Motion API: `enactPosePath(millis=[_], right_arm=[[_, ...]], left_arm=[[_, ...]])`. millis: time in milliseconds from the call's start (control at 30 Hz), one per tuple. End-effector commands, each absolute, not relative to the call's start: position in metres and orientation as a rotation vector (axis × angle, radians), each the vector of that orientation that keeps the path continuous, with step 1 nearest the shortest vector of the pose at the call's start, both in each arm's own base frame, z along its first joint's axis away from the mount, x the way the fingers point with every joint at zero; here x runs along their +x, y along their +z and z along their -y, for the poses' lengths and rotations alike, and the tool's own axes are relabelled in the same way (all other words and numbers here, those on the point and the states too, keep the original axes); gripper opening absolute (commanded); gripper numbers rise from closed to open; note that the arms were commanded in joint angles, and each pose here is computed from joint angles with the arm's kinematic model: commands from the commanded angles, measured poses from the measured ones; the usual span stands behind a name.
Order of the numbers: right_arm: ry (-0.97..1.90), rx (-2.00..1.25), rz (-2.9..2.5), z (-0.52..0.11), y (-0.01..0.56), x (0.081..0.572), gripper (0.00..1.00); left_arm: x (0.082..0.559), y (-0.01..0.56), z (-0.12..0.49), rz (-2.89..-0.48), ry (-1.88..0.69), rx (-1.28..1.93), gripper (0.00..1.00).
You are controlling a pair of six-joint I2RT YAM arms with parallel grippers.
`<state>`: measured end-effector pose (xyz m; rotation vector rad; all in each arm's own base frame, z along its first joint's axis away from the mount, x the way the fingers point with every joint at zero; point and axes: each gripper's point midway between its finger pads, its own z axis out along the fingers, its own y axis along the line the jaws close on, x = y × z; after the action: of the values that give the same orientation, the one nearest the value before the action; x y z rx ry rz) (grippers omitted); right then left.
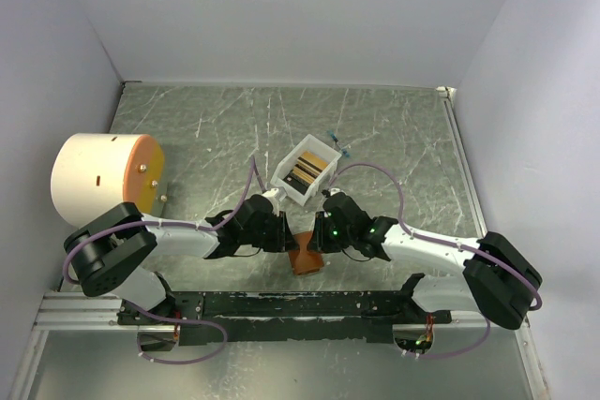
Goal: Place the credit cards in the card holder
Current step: Close the card holder at the center of the board.
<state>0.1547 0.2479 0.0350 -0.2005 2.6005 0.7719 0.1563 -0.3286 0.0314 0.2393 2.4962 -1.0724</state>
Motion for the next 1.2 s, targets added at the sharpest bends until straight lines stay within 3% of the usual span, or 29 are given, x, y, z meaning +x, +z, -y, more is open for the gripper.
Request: enactPosePath(millis=[0, 433, 967, 1167], right_arm=[[0.749, -0.232, -2.656, -0.243, 0.024, 0.145, 0.16], [0.621, -0.273, -2.691, -0.240, 0.015, 0.140, 0.14], [0.368, -0.354, -2.798, -0.230, -0.019, 0.115, 0.00], [0.350, -0.364, -2.811, -0.232, -0.023, 0.112, 0.00]], left_arm=[[0.148, 0.020, 0.330, -2.540, -1.045, 0.268, 0.29], [0.147, 0.019, 0.330, -2.541, -1.048, 0.262, 0.29], [0.144, 0.020, 0.329, -2.534, -1.066, 0.255, 0.29], [0.145, 0.025, 0.328, -2.521, -1.066, 0.243, 0.29]])
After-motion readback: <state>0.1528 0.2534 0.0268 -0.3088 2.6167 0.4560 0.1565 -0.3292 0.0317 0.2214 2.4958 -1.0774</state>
